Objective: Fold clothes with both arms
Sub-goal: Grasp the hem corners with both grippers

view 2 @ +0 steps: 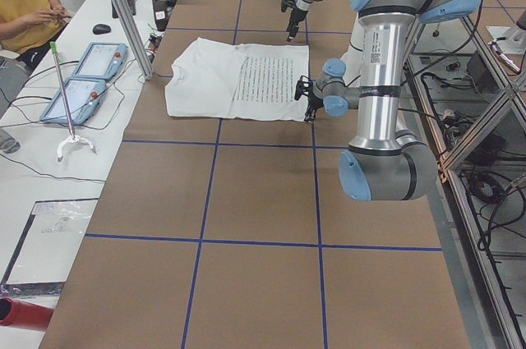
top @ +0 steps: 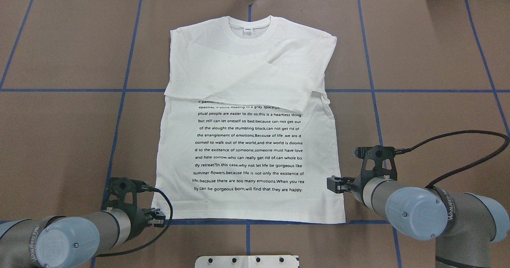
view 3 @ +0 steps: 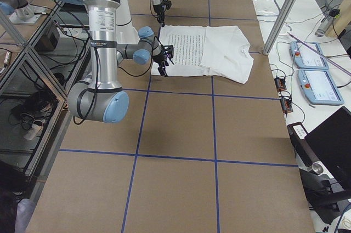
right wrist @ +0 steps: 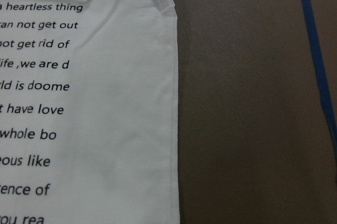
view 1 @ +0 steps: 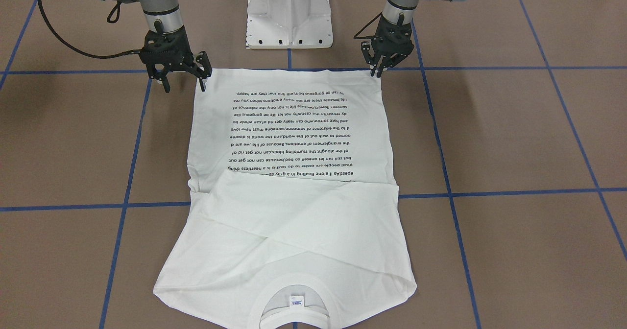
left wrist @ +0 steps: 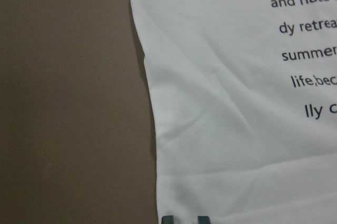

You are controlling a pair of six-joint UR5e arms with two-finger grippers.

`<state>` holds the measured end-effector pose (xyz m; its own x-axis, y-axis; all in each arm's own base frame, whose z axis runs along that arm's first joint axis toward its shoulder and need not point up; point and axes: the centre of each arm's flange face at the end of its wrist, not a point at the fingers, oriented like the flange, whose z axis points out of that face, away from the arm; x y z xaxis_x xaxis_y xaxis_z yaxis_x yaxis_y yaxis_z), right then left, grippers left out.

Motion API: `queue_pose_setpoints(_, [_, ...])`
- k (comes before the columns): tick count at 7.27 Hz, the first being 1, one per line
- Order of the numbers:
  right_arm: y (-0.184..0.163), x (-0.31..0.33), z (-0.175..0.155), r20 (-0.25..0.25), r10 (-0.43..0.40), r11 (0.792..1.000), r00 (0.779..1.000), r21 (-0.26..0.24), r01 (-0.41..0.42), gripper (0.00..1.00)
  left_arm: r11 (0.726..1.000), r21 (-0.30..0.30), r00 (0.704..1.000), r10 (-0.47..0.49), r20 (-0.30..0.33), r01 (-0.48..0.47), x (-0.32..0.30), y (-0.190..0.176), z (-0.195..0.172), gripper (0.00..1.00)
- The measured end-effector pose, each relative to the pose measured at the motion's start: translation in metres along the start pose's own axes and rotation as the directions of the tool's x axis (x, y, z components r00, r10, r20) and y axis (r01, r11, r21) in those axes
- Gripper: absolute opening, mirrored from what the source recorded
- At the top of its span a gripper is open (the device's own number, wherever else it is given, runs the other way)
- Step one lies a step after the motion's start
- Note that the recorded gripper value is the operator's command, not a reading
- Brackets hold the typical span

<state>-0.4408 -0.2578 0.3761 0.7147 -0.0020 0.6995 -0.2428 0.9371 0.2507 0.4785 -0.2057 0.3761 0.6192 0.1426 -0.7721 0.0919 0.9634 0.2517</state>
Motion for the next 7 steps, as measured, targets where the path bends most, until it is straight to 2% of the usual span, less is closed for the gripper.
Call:
queue_pose_setpoints(3, [0.003,0.0,0.002,-0.003,-0.003,1.0,1.0,0.0,0.003,0.99,1.0,0.007,1.0,-0.003,-0.021,0.003,0.005,-0.004,-0.009,0.0])
queue_pose_setpoints(5, [0.016,-0.008,0.002,0.003,0.027,0.999,1.0,0.017,-0.027,0.95,1.0,0.018,0.998,-0.005,-0.064,0.006,0.015,-0.011,-0.031,0.0])
queue_pose_setpoints(6, [0.029,-0.013,0.002,0.009,0.043,0.999,0.999,0.03,-0.043,0.77,1.0,0.02,0.997,-0.005,-0.081,0.007,0.019,-0.013,-0.039,0.0])
queue_pose_setpoints(7, [0.042,-0.017,0.002,0.012,0.052,0.998,0.999,0.036,-0.052,0.7,1.0,0.022,0.996,-0.006,-0.091,0.008,0.022,-0.015,-0.042,0.0])
